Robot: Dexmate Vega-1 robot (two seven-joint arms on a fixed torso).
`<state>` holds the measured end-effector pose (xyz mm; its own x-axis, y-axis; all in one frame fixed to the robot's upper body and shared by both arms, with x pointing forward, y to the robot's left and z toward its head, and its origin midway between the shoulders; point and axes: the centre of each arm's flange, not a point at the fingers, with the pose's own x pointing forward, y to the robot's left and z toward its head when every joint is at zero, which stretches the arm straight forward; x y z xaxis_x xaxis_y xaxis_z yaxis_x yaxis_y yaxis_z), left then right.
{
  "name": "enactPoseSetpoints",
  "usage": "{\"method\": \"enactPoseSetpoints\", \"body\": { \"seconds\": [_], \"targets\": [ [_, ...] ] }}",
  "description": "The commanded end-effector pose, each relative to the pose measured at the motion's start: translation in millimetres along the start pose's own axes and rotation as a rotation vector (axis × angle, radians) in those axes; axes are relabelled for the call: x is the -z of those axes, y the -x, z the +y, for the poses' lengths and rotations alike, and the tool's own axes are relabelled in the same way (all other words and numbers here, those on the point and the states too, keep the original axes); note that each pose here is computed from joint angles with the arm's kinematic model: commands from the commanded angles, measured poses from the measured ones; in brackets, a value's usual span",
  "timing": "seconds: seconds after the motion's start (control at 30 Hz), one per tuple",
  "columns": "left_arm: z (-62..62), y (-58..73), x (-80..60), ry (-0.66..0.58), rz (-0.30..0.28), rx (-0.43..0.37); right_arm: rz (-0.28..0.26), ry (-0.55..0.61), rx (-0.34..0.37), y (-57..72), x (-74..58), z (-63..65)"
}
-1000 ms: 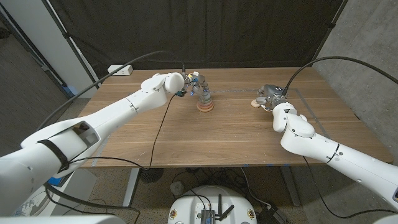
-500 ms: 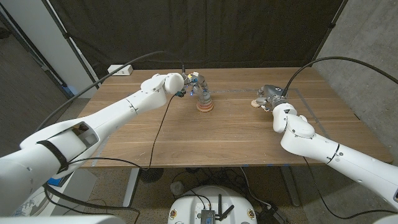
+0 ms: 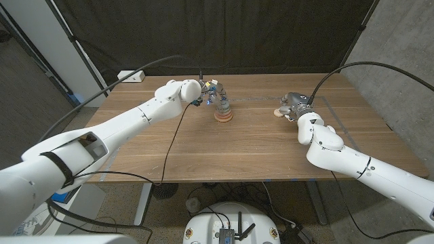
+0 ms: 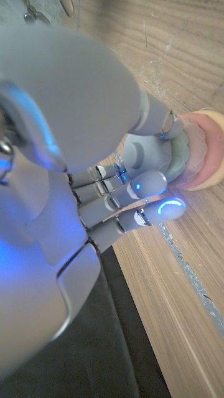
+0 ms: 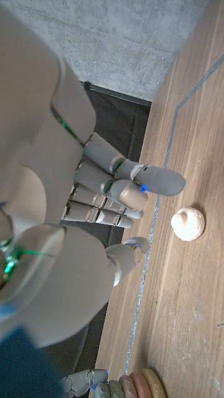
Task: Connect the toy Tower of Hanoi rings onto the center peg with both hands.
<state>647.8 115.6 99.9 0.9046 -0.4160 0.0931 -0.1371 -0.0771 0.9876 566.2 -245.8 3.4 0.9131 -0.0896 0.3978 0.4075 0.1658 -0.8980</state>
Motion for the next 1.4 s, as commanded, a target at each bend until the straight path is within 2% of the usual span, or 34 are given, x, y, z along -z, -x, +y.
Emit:
{"method": "enactPoseSetpoints", "body": {
  "seconds": [0.03, 0.47, 0.63, 0.97, 1.4],
  "targets": [
    [3.2, 1.9, -4.2, -0.043, 0.008, 0.005, 0.004, -0.002, 0.004, 1.0, 0.4, -1.0],
    [6.6, 3.1, -2.2, -0.051, 0.021, 0.030, 0.003, -0.005, 0.004, 0.6, -0.3, -1.3],
    [8.1, 7.4, 1.1, -0.046, 0.028, 0.025, 0.002, -0.004, 0.004, -0.1, -0.8, -1.3],
    [5.2, 29.6, 18.6, -0.022, 0.046, -0.019, 0.008, -0.007, 0.005, 1.7, -1.8, -1.2],
    [0.2, 61.1, 49.9, 0.037, 0.109, -0.097, -0.008, 0.003, 0.015, 1.4, -10.6, -2.6]
  ]
}}
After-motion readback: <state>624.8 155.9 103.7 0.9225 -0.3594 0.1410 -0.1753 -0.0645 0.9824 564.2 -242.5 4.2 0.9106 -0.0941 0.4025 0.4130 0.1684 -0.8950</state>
